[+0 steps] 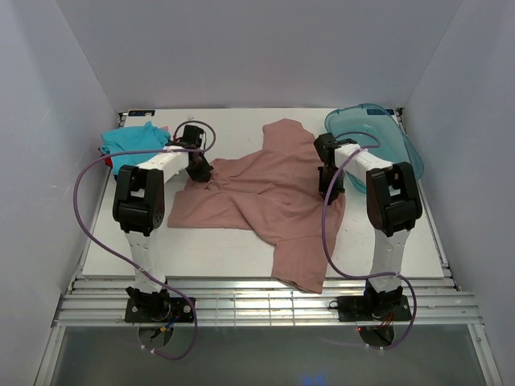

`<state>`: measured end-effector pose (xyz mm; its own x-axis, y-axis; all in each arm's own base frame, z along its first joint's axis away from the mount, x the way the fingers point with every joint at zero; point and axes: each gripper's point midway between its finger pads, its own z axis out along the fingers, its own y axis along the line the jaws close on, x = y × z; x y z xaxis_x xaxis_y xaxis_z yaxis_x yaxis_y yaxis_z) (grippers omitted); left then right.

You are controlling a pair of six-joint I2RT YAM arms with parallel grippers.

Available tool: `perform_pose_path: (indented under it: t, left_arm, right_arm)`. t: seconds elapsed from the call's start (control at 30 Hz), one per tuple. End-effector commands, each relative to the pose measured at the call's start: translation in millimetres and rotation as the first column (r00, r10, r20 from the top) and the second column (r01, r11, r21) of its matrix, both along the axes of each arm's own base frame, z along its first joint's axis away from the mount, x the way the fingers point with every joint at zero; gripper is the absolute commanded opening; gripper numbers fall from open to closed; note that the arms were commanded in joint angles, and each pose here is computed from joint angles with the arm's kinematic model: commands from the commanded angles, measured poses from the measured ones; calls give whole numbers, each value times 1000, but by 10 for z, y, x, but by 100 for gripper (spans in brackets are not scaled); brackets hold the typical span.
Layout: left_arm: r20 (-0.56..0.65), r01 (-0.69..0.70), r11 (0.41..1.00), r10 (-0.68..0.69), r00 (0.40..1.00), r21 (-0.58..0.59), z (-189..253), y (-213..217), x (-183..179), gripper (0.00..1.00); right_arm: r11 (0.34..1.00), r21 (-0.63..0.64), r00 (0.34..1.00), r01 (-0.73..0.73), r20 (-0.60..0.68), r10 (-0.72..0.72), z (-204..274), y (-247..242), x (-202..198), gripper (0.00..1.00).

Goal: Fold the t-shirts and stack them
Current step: Flatten the tshirt out

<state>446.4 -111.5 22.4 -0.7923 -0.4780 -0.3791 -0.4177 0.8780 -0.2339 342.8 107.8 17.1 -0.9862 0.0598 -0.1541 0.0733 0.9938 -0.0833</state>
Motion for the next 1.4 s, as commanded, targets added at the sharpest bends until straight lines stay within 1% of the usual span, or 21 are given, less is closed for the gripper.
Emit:
perform_pose_path:
  t: [0.0,0.17,0.43,0.5,0.6,0.67,0.73,0.77,0.83,0.87,0.9,1.0,1.03,1.1,1.2,1.27,1.37]
  left_arm:
    - [-106,-84,988,98,990,129,-237,486,-254,0]
    - [-93,-121,979,137,986,162,-200,623,-269,0]
    - [-2,-178,956,183,983,234,93,837,-117,0]
    - [-1,-185,950,192,981,252,120,920,-115,0]
    - [-9,-207,941,217,976,266,135,1052,-161,0]
    - [5,-224,943,230,973,245,187,1107,-178,0]
    - [63,-195,963,187,980,188,306,1008,-42,0]
    - [127,-168,972,149,981,164,483,964,79,0]
    - [196,-139,982,111,974,131,704,893,193,0]
    - [233,-122,984,89,968,133,837,869,242,0]
    - [303,-120,985,78,950,123,1094,853,324,0]
    - [401,-82,992,37,915,94,1539,761,365,0]
    - [412,-61,994,20,911,86,1608,718,344,0]
    - [412,-15,997,-16,911,71,1646,592,206,0]
    - [362,28,999,-42,931,44,1485,421,-34,0]
    - [264,57,998,-62,963,29,1194,305,-306,0]
    - [133,89,996,-86,987,-12,840,72,-679,0]
  right_arm:
    - [996,-92,993,-7,-119,-4,-312,-329,-122,8]
    - [996,-93,990,-13,-139,0,-324,-390,-70,8]
    - [992,-122,989,-25,-151,7,-323,-496,-98,8]
    - [991,-128,989,-24,-145,5,-293,-526,-94,8]
    - [991,-135,991,-19,-133,1,-238,-560,-74,8]
    - [991,-132,994,-24,-113,9,-175,-561,-27,8]
    - [992,-120,998,-31,-66,23,-90,-539,79,8]
    - [994,-98,999,-48,-4,47,69,-500,188,8]
    - [997,-43,993,-60,102,64,294,-390,371,8]
    - [998,-20,980,-61,187,64,562,-345,489,8]
    - [998,-1,971,-64,231,63,705,-311,551,8]
    - [991,75,926,-112,371,76,1217,-121,699,8]
    - [988,92,916,-126,394,80,1317,-58,709,8]
    - [977,141,901,-158,425,84,1492,68,686,8]
    - [965,185,907,-185,411,94,1509,239,607,8]
    - [956,205,912,-209,394,115,1439,360,571,8]
    - [944,224,920,-243,361,151,1300,551,549,8]
